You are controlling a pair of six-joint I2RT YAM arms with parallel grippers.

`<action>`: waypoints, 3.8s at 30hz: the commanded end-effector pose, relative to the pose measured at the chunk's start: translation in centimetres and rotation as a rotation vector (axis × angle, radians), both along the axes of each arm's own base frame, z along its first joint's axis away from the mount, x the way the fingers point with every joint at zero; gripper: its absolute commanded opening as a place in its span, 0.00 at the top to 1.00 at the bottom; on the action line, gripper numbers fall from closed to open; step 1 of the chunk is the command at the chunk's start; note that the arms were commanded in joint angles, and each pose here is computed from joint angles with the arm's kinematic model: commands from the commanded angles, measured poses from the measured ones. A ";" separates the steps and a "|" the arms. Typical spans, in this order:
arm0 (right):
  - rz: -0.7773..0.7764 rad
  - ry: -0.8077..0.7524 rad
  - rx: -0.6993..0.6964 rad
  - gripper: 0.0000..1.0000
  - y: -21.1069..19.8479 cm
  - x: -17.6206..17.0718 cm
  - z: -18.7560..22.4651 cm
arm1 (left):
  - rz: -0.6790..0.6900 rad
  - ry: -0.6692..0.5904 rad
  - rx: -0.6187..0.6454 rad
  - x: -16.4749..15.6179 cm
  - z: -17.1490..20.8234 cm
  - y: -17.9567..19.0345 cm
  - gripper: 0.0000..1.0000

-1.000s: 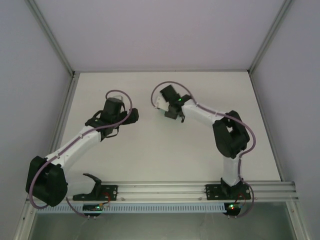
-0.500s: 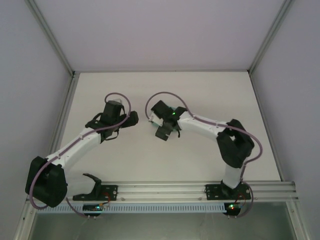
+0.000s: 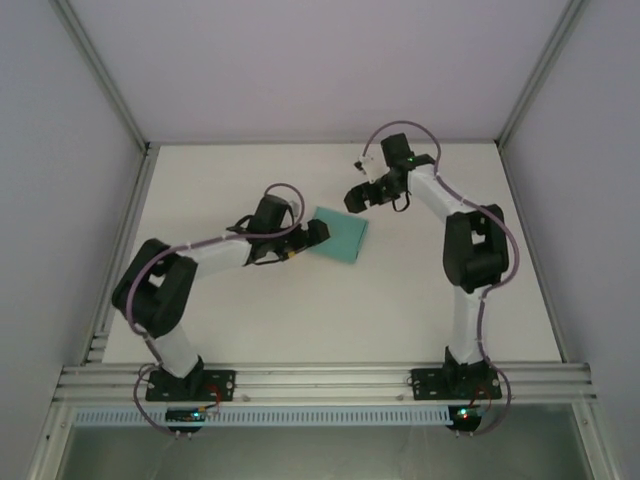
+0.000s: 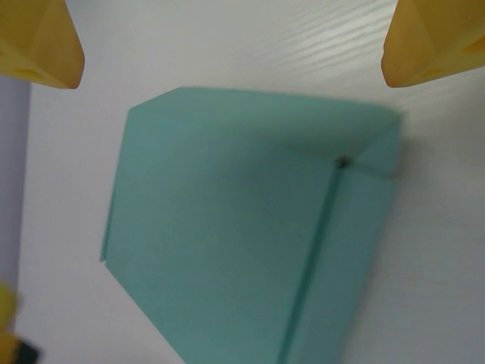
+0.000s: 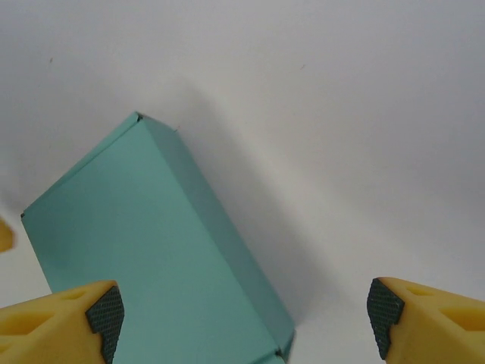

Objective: Assemble paper box

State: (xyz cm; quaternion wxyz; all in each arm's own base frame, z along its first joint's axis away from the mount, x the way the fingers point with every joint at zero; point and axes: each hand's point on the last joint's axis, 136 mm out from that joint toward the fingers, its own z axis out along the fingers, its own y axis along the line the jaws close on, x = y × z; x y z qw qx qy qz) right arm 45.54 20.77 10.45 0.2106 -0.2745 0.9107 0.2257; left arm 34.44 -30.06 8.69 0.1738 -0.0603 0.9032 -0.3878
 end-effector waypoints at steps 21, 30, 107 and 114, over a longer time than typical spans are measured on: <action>0.030 0.397 0.139 0.66 3.9 -7.5 -6.5 | 0.012 0.081 0.154 5.7 -3.7 -2.1 0.18; -0.010 0.423 0.145 0.69 4.0 -7.1 -7.7 | -0.024 0.207 0.254 4.4 -7.3 -2.2 0.26; -0.150 0.418 0.128 0.71 2.5 -6.7 -8.0 | -0.122 0.240 0.225 0.3 -6.4 -2.8 0.88; -0.161 0.416 0.128 0.72 2.4 -6.7 -8.0 | -0.113 0.247 0.244 0.2 -6.7 -2.4 1.00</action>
